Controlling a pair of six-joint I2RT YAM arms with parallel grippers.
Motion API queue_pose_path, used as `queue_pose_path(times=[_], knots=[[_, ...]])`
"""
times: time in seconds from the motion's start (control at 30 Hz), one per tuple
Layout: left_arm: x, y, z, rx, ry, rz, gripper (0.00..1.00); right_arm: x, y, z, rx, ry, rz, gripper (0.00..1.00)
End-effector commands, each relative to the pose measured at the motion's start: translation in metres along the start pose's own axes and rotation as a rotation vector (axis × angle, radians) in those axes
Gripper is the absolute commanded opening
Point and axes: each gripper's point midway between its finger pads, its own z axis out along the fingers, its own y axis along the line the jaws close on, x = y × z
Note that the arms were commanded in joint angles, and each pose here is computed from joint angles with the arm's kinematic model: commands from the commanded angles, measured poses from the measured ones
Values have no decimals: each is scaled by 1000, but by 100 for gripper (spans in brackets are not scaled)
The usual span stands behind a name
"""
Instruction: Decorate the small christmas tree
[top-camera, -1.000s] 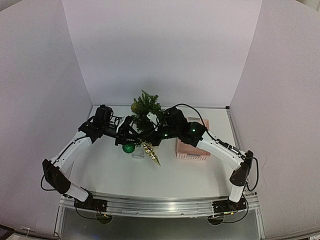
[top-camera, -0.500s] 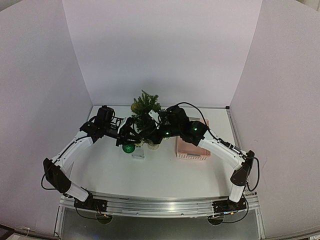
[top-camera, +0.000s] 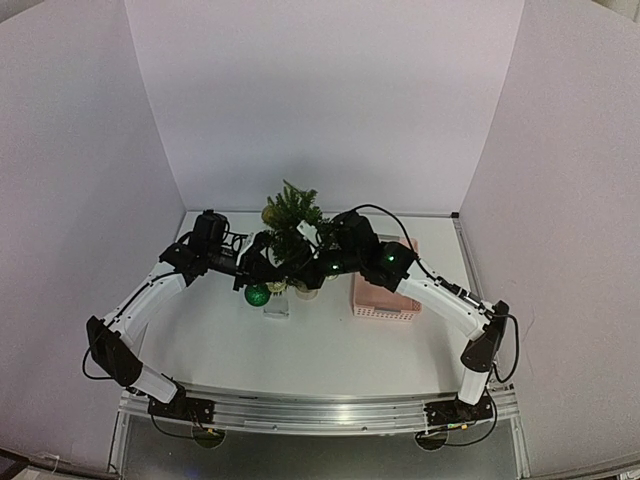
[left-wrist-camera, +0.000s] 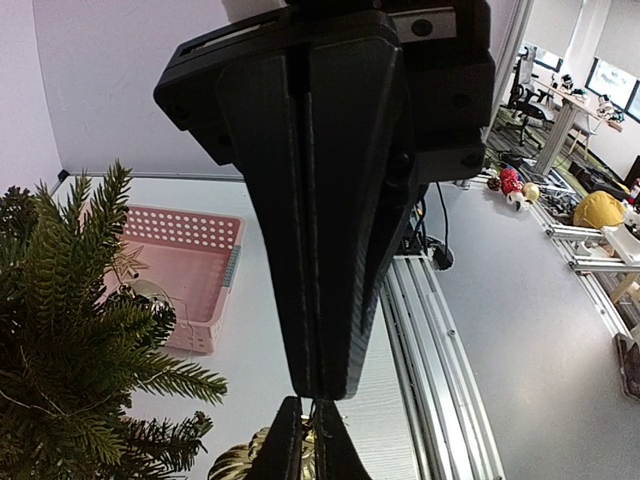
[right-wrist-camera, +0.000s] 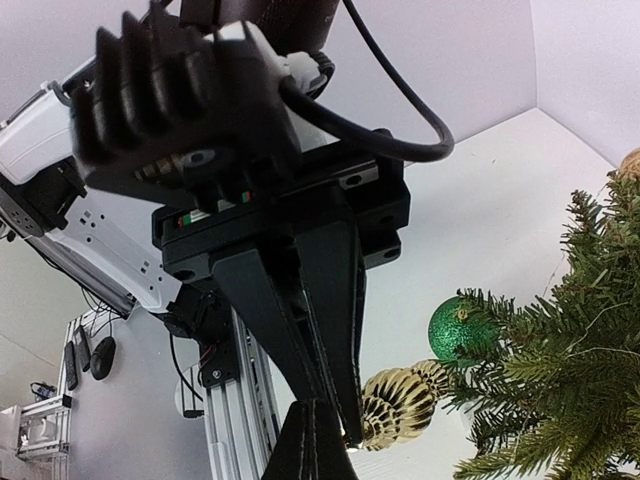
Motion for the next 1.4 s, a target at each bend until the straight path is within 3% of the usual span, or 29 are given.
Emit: queue_pose_path(times=[0.0,0.2,0.4,0.63,0.73,0.9,1.23,1.3,1.37], knots=[[-25,-2,-6,-25,-27,73,1,-21,19,-20,-34,-64,-32,0],[-24,-3,-8,-42,-9,60,0,-20,17,-23,-22,-64,-29,0],[-24,-4,-9,-43,-4,61,14,-21,19,-26,-29,-66,-30,0],[-28,-4,-8,-34,-19,67,17,-22,20,-26,-30,-70,-32,0],[-29,-4,-8,-29,-24,62,16,-22,20,-26,-30,-69,-32,0],[-32,-4,-9,-34,-34,57,1,-21,18,-26,-26,-67,-28,0],[-29,-7,-9,-23,-24,34,0,-19,17,-27,-14,-66,-25,0],[-28,-8,-9,-15,-22,45,3,-19,17,-27,-16,-65,-25,0],[-28,-9,-8,-9,-22,57,15,-18,17,-27,-18,-64,-25,0]])
